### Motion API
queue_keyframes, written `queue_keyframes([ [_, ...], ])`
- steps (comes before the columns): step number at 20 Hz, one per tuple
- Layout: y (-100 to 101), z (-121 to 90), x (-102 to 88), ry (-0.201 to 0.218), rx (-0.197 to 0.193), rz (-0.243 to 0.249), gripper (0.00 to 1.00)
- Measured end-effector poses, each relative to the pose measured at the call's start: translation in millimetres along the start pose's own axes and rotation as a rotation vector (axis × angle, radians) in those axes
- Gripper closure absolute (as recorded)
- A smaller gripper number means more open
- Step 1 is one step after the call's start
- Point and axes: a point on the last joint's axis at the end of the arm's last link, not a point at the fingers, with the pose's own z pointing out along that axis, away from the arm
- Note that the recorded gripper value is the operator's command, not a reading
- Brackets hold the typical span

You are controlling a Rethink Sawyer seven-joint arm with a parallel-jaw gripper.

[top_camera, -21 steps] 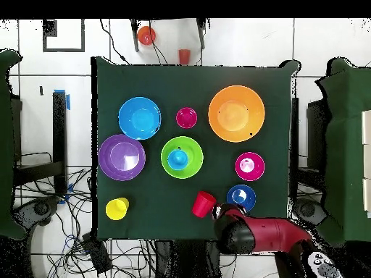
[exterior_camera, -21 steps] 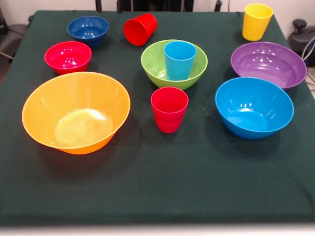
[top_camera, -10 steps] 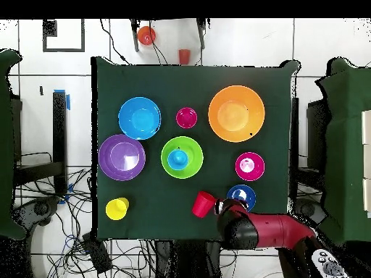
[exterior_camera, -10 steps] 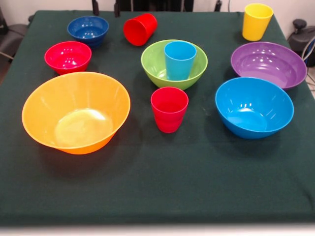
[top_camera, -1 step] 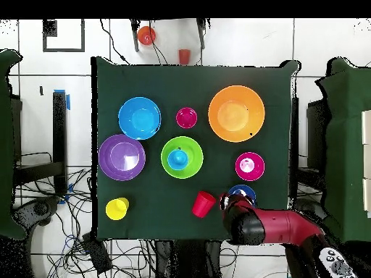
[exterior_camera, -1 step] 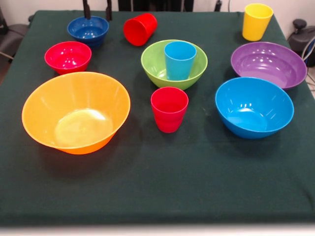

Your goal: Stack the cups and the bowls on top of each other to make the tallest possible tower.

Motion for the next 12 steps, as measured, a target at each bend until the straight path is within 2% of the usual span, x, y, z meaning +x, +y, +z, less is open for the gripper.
queue_keyframes([
  [6,-4,4,-5.2,0.013,0.002,0.002,0.00],
  [12,10,16,-2.3,0.033,-0.019,-0.015,0.00],
])
